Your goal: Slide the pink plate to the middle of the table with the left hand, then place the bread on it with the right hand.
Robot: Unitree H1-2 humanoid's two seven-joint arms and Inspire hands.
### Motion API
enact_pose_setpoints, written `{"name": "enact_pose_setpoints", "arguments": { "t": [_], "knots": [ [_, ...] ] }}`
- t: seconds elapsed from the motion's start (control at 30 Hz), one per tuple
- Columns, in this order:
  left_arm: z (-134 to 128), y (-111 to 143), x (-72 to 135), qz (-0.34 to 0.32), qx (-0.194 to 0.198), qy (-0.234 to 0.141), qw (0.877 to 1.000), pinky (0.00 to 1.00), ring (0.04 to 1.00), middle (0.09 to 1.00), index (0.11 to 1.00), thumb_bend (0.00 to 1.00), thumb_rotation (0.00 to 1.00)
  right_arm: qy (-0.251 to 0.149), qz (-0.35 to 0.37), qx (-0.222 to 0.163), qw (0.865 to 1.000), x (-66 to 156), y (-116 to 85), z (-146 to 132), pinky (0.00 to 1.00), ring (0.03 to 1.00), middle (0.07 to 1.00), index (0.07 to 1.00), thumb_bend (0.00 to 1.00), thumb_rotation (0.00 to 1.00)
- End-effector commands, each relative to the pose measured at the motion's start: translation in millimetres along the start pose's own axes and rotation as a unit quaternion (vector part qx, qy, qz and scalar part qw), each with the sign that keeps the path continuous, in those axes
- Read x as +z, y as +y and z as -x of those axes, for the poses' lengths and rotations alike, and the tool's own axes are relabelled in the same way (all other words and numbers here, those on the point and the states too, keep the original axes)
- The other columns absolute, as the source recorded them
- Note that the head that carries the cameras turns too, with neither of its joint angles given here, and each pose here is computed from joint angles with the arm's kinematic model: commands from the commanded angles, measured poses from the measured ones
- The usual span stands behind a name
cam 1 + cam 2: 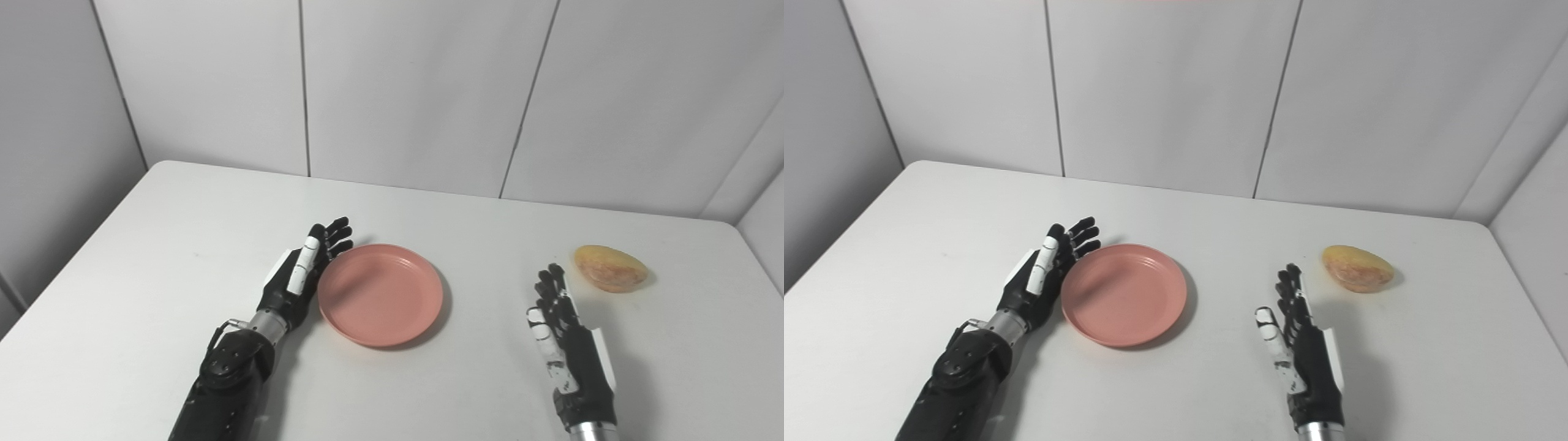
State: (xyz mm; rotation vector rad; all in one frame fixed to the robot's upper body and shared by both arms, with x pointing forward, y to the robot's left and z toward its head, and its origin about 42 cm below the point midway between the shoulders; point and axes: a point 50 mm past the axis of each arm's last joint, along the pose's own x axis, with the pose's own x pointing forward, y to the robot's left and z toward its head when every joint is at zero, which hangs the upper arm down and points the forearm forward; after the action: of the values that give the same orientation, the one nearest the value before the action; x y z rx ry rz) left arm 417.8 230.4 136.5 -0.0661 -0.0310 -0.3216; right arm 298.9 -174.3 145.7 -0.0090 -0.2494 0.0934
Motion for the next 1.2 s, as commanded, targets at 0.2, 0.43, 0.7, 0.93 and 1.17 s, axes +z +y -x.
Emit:
{"name": "enact_pose_setpoints", "arguments": {
  "t": [0.2,0.43,0.7,0.93,1.17],
  "knots": [
    [-1,-10,-1,0.048,-0.016,0.004,0.999,0.96,0.951,0.949,0.891,0.77,1.00,-0.043,0.014,0.002,0.999,17,17,-15,1.00,0.982,0.985,0.996,0.58,0.85],
    [-4,-11,-5,0.060,-0.014,0.000,0.998,0.97,0.960,0.955,0.900,0.77,1.00,-0.029,0.027,-0.003,0.999,15,26,-20,1.00,0.983,0.985,0.991,0.59,0.87],
    [-6,-23,-10,0.076,-0.027,-0.001,0.997,0.97,0.976,0.972,0.907,0.76,1.00,-0.028,0.034,-0.007,0.999,12,24,-20,0.99,0.981,0.986,0.992,0.59,0.88],
    [-4,-34,-13,0.086,-0.031,0.000,0.996,0.96,0.969,0.987,0.918,0.75,1.00,-0.031,0.034,-0.008,0.999,8,18,-19,1.00,0.976,0.981,0.991,0.58,0.87],
    [-4,-41,-17,0.062,-0.028,-0.002,0.998,0.98,0.971,0.985,0.923,0.75,1.00,-0.042,0.040,-0.022,0.998,9,5,-22,0.98,0.967,0.971,0.988,0.59,0.83]
  ]
}}
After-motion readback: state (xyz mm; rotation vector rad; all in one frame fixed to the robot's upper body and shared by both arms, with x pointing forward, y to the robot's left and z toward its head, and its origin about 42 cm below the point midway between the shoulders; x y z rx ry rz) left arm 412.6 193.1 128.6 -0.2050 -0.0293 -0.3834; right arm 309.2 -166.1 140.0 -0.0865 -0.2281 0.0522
